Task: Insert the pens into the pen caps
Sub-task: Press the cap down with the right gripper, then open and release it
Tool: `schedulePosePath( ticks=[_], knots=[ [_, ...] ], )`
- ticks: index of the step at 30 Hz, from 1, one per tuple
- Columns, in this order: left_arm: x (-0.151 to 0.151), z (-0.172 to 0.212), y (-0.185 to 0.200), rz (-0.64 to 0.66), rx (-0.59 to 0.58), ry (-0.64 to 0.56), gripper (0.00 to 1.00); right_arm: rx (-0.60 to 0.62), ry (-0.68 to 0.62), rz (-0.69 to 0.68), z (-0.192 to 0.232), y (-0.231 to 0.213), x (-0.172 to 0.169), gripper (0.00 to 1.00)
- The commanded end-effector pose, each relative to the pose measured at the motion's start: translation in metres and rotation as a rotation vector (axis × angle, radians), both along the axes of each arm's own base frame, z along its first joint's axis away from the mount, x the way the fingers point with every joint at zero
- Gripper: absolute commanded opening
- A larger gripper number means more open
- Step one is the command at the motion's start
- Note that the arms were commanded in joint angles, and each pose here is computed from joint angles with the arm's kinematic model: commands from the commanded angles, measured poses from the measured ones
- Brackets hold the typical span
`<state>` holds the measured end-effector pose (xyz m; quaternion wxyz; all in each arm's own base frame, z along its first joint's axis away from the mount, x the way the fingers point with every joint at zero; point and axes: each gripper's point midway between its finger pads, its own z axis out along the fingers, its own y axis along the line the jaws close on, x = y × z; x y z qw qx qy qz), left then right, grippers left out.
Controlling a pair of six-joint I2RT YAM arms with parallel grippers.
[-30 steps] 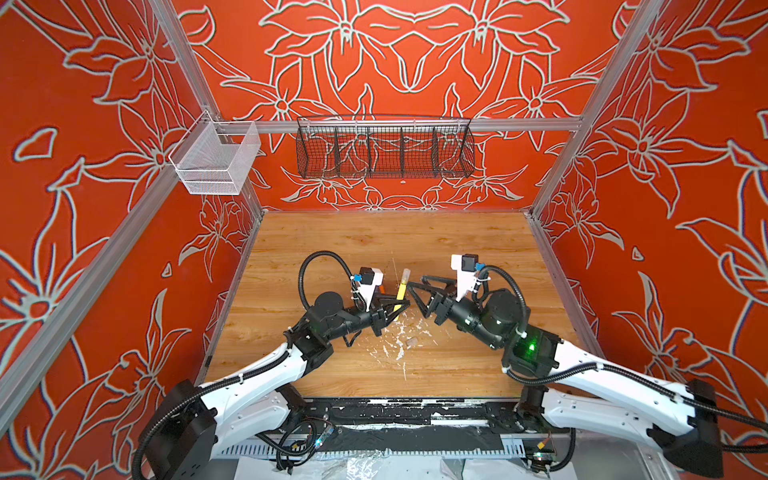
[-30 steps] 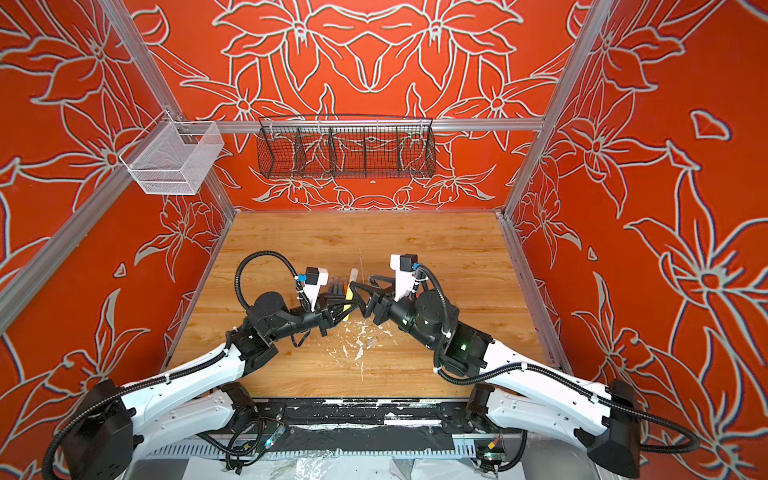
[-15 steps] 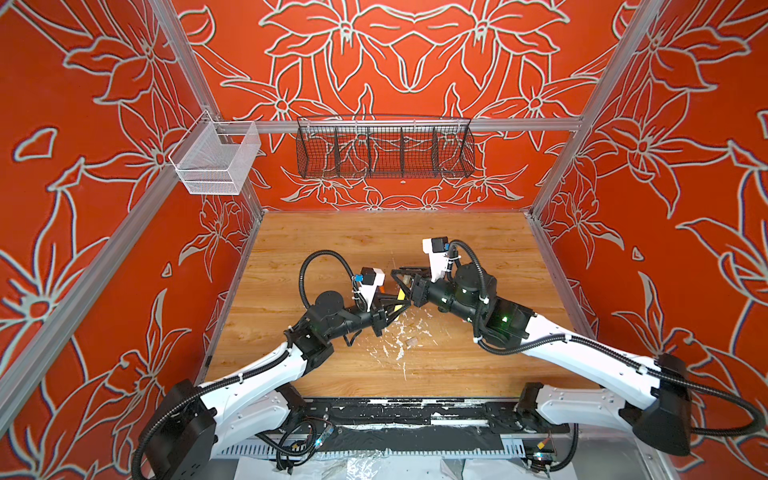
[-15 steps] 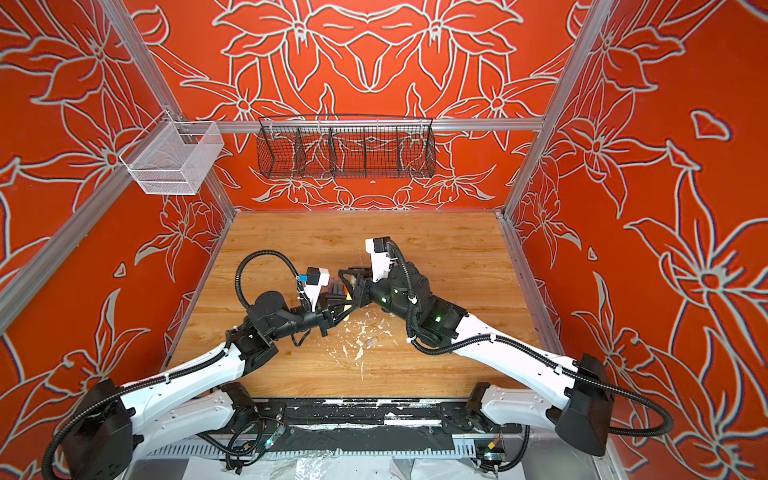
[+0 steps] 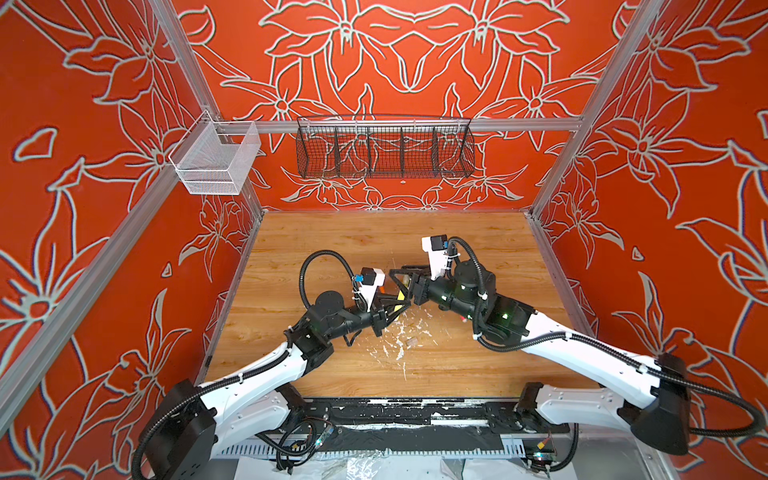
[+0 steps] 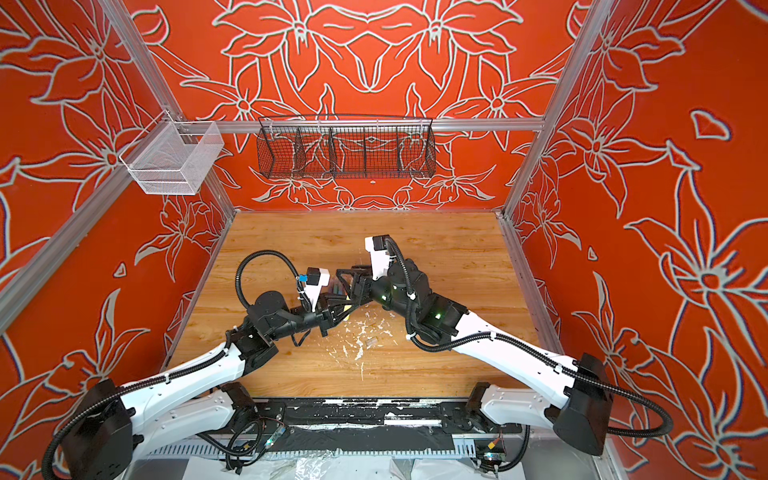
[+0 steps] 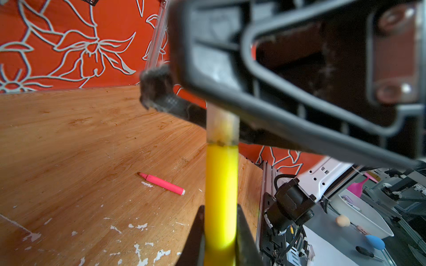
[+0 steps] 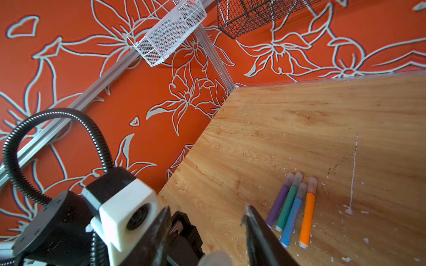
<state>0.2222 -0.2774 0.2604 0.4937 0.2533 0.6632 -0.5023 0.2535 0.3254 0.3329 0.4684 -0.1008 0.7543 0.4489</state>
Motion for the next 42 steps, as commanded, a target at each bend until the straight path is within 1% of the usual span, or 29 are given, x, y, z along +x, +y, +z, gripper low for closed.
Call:
schedulePosePath(
  ticks=[1,5,7,12,14,20,22,23,25,29,33,34,36,40,42],
  knots=[
    [-0.003,0.016,-0.003,-0.019,-0.023,-0.046,0.0,0.017,-0.021,-0.011,0.016,-0.002,0.003,0.45],
    [-0.003,0.016,-0.003,-0.02,-0.023,-0.046,0.0,0.013,-0.018,-0.01,0.015,-0.001,0.005,0.37],
    [-0.003,0.016,-0.003,-0.019,-0.022,-0.045,0.0,0.01,-0.011,-0.004,0.013,0.0,0.005,0.3],
    [-0.002,0.015,-0.003,-0.012,-0.021,-0.046,0.0,0.008,0.038,0.038,-0.002,0.007,-0.001,0.07],
    [0.0,0.014,-0.002,0.001,-0.021,-0.041,0.0,0.003,0.059,0.05,-0.011,0.009,-0.004,0.0],
    [0.004,0.016,0.002,0.04,-0.026,-0.05,0.0,-0.034,0.112,0.078,-0.044,0.013,-0.021,0.0],
    [0.015,0.016,0.009,0.11,-0.018,-0.062,0.0,-0.043,0.126,0.087,-0.055,0.015,-0.029,0.0],
    [0.018,0.029,0.017,0.164,-0.043,-0.095,0.0,-0.047,0.134,0.095,-0.06,0.016,-0.034,0.0],
    [0.029,0.041,0.028,0.249,-0.06,-0.127,0.0,-0.038,0.145,0.114,-0.066,0.019,-0.042,0.0],
    [0.045,0.074,0.036,0.321,-0.065,-0.168,0.0,-0.055,0.153,0.159,-0.075,0.029,-0.057,0.0],
    [0.056,0.111,0.043,0.356,-0.111,-0.207,0.0,-0.049,0.161,0.175,-0.083,0.034,-0.064,0.0],
    [0.065,0.109,0.04,0.363,-0.096,-0.188,0.0,-0.051,0.162,0.18,-0.084,0.035,-0.066,0.0],
    [0.077,0.116,0.042,0.374,-0.096,-0.167,0.0,-0.047,0.17,0.202,-0.087,0.037,-0.07,0.0],
    [0.093,0.129,0.044,0.329,-0.137,-0.12,0.0,-0.027,0.169,0.238,-0.087,0.042,-0.078,0.0],
    [0.099,0.133,0.052,0.336,-0.166,-0.099,0.0,-0.021,0.17,0.265,-0.087,0.046,-0.083,0.0]
  ],
)
